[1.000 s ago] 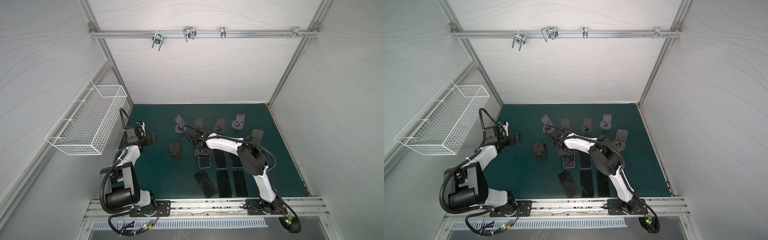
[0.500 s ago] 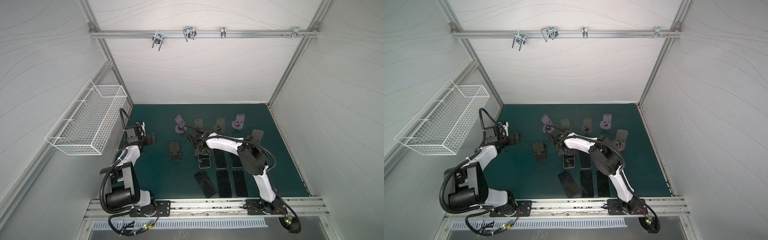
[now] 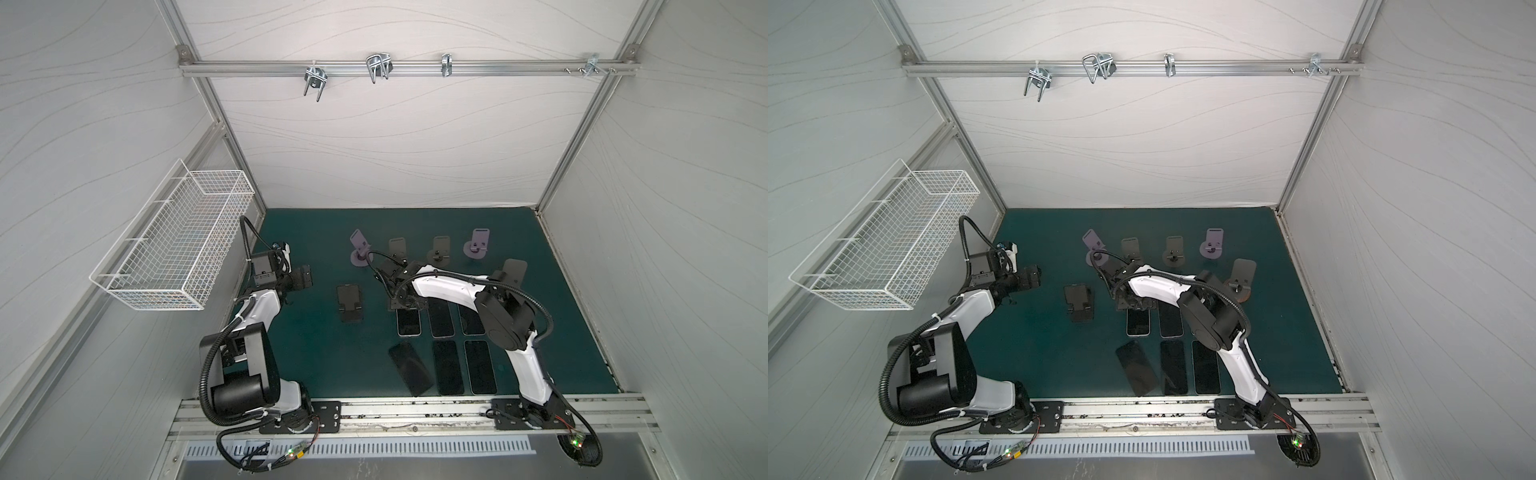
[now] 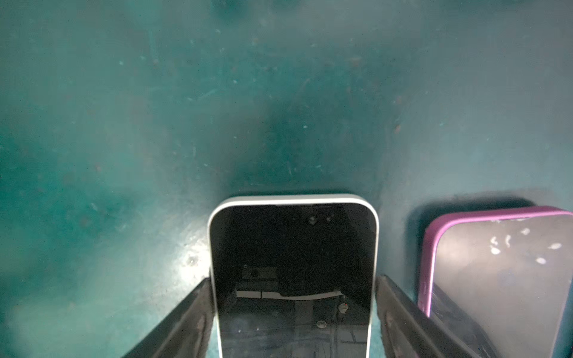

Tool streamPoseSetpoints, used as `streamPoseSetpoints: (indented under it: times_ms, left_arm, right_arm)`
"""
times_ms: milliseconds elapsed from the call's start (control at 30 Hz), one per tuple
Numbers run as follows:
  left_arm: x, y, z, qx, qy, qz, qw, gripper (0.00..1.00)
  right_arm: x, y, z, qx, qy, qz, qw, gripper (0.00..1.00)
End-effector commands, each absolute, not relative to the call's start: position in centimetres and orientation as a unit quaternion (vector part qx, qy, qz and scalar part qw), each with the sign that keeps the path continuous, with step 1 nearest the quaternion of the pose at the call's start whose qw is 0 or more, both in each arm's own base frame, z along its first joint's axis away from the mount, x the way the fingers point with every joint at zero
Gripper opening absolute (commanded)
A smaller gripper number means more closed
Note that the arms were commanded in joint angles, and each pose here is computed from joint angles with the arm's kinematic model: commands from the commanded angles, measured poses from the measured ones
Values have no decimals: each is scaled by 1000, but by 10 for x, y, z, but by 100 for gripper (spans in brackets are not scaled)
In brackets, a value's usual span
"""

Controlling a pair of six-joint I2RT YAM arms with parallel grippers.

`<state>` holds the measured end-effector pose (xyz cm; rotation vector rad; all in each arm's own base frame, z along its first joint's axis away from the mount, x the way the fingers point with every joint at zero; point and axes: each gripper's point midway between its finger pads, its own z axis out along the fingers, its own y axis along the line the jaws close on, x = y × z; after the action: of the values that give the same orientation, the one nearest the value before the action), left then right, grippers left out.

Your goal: Remove the phone from the phone stand

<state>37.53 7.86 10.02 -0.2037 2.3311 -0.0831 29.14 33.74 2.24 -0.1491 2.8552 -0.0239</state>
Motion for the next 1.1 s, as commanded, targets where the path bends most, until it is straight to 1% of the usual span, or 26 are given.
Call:
streamPoseSetpoints:
  times_ms: [0,100,267,400,467,533,700,733,833,933,1000,1067]
  left_arm:
    - [388,86,116,-80,909,-25,409,98]
    - [390,85,115,-77,910,-29,406,98]
    - [390,87,115,-80,910,-27,405,98]
    - [389,87,115,-80,910,-27,405,98]
    - [389,87,115,-80,910,-27,405,99]
    - [389,86,115,-80,910,-27,406,99]
    - [390,85,115,-76,911,-30,405,100]
    - [390,85,115,-76,911,-31,405,100]
    - [389,83,115,-71,910,-34,406,100]
    - [387,77,119,-58,906,-42,416,100]
    - [385,76,122,-55,902,-41,426,100]
    - [382,76,123,-57,899,-36,432,100]
  right_arm:
    - [282,320,-5,-45,993,-37,104,83]
    - [289,327,18,-44,992,-16,116,86]
    - [307,333,84,-57,983,10,176,90]
    - [311,330,141,-70,972,39,222,95]
    - [312,324,173,-85,960,56,261,99]
    - [315,317,205,-123,941,59,311,99]
    - [315,282,266,-220,879,17,422,99]
    - [313,275,274,-234,867,23,440,99]
    - [303,256,293,-269,823,80,493,99]
    - [303,220,299,-248,809,124,518,99]
    - [308,191,297,-221,799,123,545,99]
    - [313,163,286,-204,787,97,574,99]
